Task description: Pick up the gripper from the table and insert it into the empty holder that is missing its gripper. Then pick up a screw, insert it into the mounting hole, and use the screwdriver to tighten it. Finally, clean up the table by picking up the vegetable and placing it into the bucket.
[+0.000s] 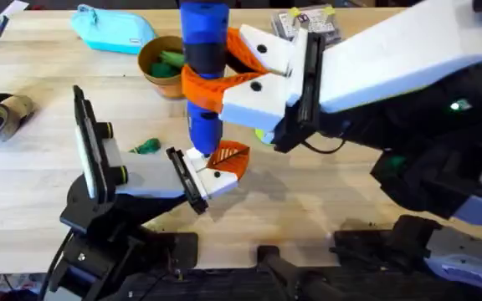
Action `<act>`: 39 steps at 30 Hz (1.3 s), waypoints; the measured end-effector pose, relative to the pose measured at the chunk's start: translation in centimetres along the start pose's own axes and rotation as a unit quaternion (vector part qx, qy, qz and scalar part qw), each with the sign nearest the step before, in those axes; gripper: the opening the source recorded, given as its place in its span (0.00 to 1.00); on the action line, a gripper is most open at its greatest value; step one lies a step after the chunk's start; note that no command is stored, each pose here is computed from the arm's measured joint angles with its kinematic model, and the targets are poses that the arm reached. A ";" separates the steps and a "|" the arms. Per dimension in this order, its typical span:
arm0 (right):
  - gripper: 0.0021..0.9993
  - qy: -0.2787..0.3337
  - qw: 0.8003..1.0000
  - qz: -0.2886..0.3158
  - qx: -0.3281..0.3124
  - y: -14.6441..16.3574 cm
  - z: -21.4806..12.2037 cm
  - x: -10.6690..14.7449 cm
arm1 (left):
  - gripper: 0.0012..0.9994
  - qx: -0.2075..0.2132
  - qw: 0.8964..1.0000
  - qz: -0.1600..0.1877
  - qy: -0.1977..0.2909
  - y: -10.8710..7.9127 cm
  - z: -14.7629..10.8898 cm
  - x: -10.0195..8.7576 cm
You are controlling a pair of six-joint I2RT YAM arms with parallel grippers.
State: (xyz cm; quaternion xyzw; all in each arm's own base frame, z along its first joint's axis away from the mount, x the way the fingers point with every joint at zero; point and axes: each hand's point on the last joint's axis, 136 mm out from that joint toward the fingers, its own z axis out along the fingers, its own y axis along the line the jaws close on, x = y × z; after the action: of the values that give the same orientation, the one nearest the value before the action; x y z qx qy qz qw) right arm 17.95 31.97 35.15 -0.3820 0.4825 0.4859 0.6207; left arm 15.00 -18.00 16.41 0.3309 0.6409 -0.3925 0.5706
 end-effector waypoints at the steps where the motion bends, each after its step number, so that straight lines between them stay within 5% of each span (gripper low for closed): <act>1: 0.04 0.001 1.000 0.000 0.000 0.0 0.0 0.0 | 0.01 0.000 1.000 -0.001 0.000 0.0 0.0 0.0; 24: 0.04 -0.001 1.000 -0.001 -0.010 0.4 0.1 -0.1 | 0.01 0.009 1.000 0.000 0.003 -0.3 0.0 0.1; 28: 0.04 -0.030 0.999 -0.014 -0.014 0.7 -0.2 -1.1 | 0.01 0.006 1.000 0.003 0.000 -0.2 0.0 0.0; 35: 0.04 -0.113 0.992 -0.061 0.004 0.7 -2.4 -6.8 | 0.01 0.005 1.000 0.002 0.001 -0.2 0.0 0.0; 39: 0.04 -0.111 0.992 -0.062 0.022 -0.1 -2.6 -6.9 | 0.01 0.005 1.000 0.002 0.001 -0.2 0.0 0.0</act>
State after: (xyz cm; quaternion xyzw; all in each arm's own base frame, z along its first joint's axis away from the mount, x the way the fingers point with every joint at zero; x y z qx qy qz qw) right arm 17.03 27.87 41.19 -0.3412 0.3963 0.4748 0.7079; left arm 14.83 -18.11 16.41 0.3351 0.6389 -0.3946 0.5691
